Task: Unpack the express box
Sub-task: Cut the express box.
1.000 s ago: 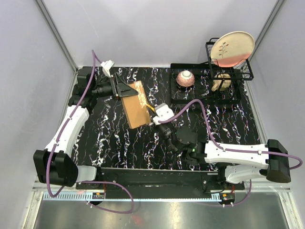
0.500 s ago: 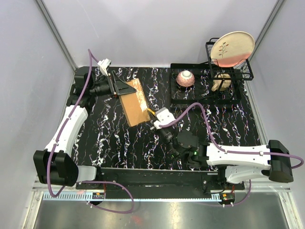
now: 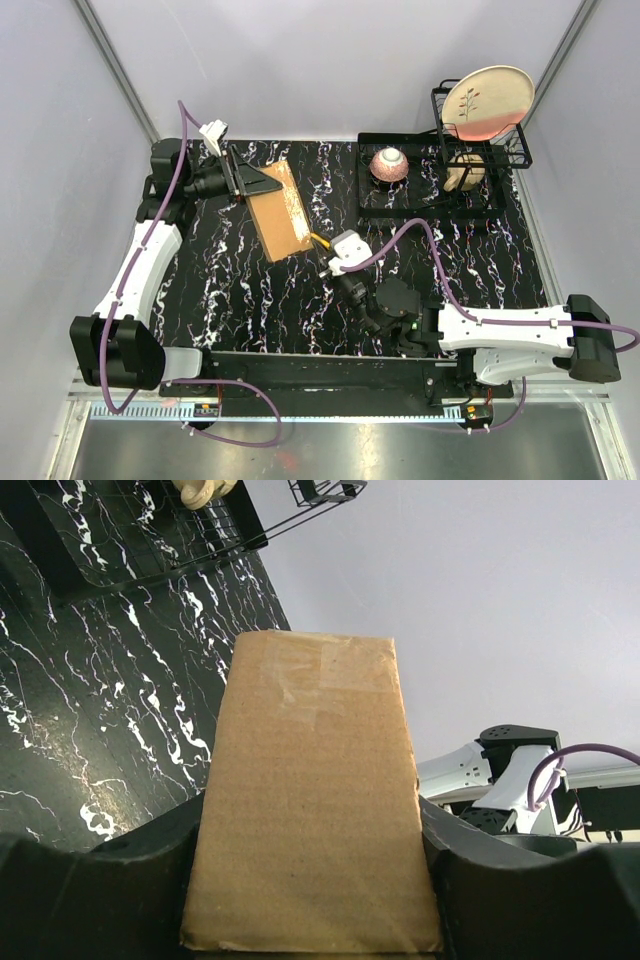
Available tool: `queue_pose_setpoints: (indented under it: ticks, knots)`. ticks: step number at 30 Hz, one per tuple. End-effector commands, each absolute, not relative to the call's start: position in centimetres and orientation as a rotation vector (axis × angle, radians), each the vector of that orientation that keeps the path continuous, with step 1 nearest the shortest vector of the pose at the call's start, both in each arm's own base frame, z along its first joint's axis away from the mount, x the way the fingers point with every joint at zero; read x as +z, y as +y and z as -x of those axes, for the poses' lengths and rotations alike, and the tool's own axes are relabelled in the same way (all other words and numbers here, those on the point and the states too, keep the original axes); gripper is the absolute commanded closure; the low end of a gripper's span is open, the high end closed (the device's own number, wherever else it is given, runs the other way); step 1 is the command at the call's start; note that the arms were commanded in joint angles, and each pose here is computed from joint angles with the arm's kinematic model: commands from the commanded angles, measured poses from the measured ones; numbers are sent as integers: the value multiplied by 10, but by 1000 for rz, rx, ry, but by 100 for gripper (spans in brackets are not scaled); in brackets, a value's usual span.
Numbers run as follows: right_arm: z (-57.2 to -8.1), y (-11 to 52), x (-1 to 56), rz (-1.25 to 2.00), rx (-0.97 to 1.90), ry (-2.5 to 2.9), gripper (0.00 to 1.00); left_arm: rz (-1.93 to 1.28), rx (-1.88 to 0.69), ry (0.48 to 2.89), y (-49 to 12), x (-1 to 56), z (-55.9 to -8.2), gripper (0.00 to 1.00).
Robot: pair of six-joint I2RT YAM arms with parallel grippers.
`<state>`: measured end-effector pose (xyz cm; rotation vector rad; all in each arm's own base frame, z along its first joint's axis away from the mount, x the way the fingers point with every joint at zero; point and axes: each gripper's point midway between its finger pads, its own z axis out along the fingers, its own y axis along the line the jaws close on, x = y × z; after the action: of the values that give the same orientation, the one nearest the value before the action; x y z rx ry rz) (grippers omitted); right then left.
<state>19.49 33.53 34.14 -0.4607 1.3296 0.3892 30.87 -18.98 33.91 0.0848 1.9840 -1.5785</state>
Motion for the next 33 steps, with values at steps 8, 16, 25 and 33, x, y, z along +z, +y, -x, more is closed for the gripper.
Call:
queue_pose_setpoints:
  ticks: [8,16,25,33]
  knots:
    - [-180,337,332,471,428,1358,100,-101,-1506,1817,-175,390,-321,100]
    - [-178,334,332,472,424,1362,100,-92,-1512,1802,-173,394,-322,100]
    - [-177,333,337,488,415,1347,100,-176,-1565,1797,-181,398,-304,100]
    - [-180,352,350,522,383,1295,100,-308,-1657,1804,-204,406,-268,99]
